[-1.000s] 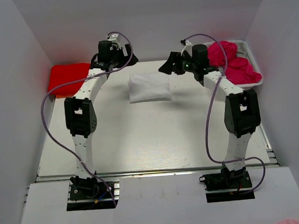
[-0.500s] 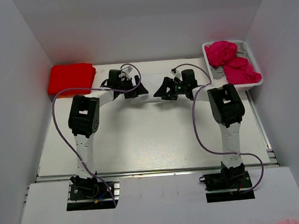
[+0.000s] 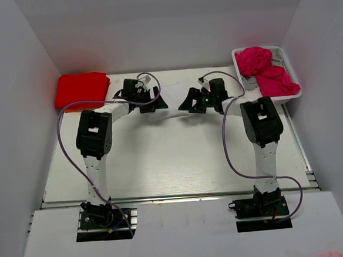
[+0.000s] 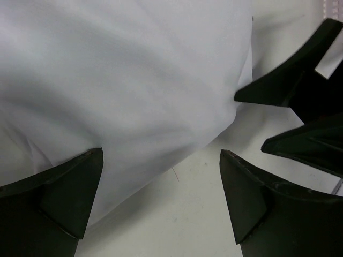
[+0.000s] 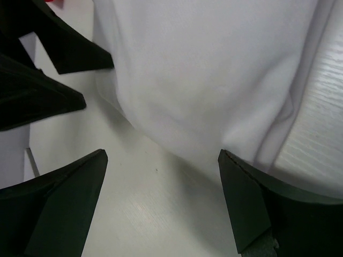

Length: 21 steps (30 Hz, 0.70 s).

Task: Fold and stack the t-shirts
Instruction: Smooth out wrinkles on the folded tshirt, then put the neatly folded tshirt into the corner of the board with the left arm

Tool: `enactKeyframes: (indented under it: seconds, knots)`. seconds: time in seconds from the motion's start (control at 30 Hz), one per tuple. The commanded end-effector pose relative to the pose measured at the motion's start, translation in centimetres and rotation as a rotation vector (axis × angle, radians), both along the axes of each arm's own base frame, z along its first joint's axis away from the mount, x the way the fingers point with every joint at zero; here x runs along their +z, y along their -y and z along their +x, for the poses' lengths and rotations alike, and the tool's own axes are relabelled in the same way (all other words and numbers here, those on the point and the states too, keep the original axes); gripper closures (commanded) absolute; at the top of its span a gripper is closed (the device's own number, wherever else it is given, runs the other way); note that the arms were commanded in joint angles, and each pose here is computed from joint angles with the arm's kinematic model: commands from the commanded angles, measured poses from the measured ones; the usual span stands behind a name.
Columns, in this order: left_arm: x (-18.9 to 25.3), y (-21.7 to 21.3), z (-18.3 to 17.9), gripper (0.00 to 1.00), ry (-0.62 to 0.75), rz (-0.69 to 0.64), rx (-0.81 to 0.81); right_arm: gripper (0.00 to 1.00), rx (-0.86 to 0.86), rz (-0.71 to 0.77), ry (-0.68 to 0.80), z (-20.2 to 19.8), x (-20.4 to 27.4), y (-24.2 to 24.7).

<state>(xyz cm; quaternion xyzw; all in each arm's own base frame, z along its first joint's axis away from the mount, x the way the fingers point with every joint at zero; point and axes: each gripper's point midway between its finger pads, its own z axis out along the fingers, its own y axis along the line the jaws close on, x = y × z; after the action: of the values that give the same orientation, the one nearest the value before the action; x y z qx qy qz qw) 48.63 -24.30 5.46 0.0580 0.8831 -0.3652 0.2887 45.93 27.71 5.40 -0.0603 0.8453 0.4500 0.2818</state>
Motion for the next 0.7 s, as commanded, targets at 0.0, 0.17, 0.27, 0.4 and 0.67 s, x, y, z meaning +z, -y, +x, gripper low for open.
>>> enactKeyframes:
  seconds: [0.0, 0.17, 0.27, 0.4, 0.67]
  knots:
    - [7.0, -1.3, 1.7, 0.00, 0.116, 0.089, 0.034, 0.10, 0.021, -0.071, 0.122, 0.4, 4.3, 1.0]
    - [11.4, -2.7, 2.2, 0.00, 0.211, 0.123, 0.113, 0.10, 0.025, -0.061, 0.309, -0.2, 11.2, 1.4]
    - [10.5, -4.9, 2.2, 0.00, 0.159, 0.191, 0.201, 0.10, 0.011, -0.096, 0.329, -0.7, 11.9, 2.2]
    - [9.2, -6.5, 2.9, 0.00, 0.104, 0.294, 0.261, 0.10, -0.056, -0.170, 0.335, -0.9, 11.7, 3.8]
    - [6.5, -6.1, 6.4, 0.00, 0.089, 0.319, 0.225, 0.10, -0.077, -0.261, 0.340, -1.2, 11.3, 5.3]
